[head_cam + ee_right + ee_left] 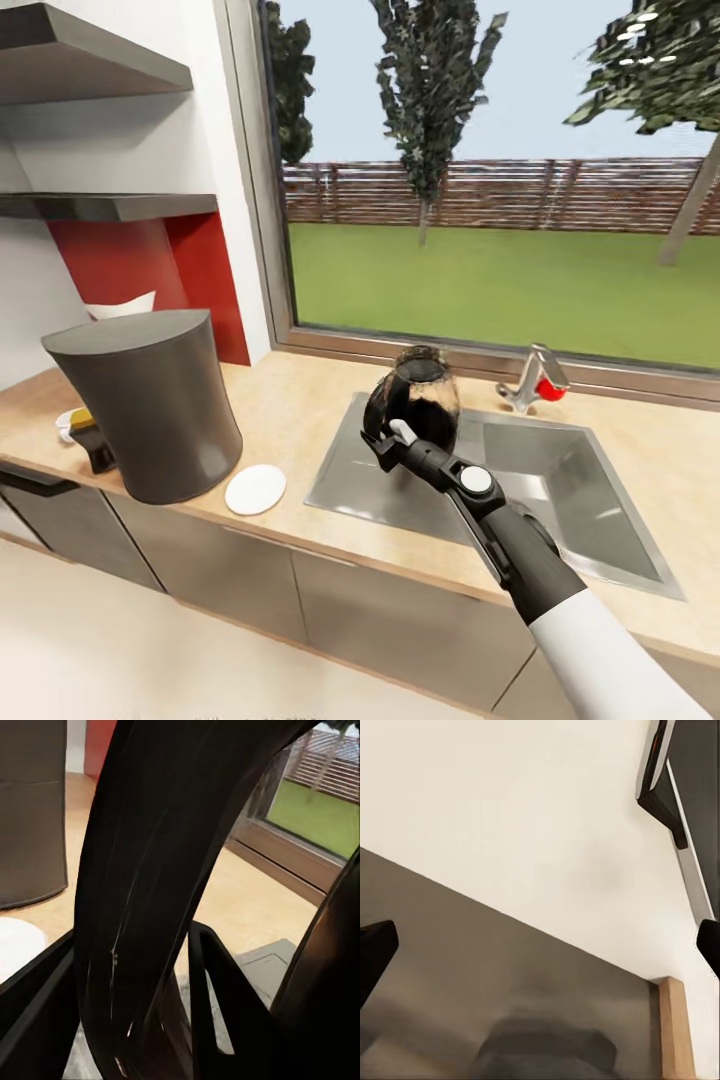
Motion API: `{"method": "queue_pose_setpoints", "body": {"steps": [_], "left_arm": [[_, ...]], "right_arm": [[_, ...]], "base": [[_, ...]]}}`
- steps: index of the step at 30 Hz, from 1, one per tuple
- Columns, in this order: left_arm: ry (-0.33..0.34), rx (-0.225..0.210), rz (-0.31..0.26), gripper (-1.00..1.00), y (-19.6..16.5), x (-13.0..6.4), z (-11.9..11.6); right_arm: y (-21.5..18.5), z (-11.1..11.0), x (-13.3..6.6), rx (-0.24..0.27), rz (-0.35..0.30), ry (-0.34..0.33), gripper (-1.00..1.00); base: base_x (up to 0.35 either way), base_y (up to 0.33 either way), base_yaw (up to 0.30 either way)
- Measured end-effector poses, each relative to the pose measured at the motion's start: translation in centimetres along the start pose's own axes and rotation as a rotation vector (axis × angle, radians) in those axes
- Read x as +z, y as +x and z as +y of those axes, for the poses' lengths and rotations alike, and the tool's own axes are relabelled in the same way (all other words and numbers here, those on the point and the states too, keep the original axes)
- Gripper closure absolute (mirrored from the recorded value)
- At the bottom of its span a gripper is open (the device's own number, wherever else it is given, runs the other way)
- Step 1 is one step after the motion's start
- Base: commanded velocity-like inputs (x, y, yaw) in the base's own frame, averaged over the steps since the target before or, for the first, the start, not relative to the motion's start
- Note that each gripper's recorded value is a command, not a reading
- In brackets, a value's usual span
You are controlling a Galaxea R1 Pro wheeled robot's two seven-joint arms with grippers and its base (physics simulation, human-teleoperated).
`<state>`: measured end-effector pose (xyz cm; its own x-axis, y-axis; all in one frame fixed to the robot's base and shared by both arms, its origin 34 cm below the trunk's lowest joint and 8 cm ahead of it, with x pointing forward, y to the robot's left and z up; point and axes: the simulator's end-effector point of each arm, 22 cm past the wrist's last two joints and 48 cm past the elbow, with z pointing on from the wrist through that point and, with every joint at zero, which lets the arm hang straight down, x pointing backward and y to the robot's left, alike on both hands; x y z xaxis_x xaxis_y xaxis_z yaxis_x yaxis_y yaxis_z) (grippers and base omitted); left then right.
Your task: Set up a coffee station on the kitchen countertop: keep the coffee maker on the countertop, move the bottle of coffee from the kitchen shelf to the counter next to the coffee maker, place a paper coffee filter on top of the coffee maker, put the saucer next to the coffee maker with the coffee cup on the saucer, and place the electric kettle next to the coffee maker.
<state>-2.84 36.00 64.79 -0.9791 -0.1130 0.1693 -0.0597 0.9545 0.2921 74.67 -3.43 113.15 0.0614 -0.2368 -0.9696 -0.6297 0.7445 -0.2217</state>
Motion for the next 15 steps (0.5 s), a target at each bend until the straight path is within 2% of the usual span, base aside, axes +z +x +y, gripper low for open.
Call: {"method": "queue_pose_setpoints", "body": {"steps": [15], "left_arm": [[0.003,0.001,0.000,-1.00,0.03,-0.03,-0.25]], "right_arm": [[0.20,0.06,0.03,0.003,0.004,-0.001,1.00]], "base": [[0.009,0.000,0.272]]}}
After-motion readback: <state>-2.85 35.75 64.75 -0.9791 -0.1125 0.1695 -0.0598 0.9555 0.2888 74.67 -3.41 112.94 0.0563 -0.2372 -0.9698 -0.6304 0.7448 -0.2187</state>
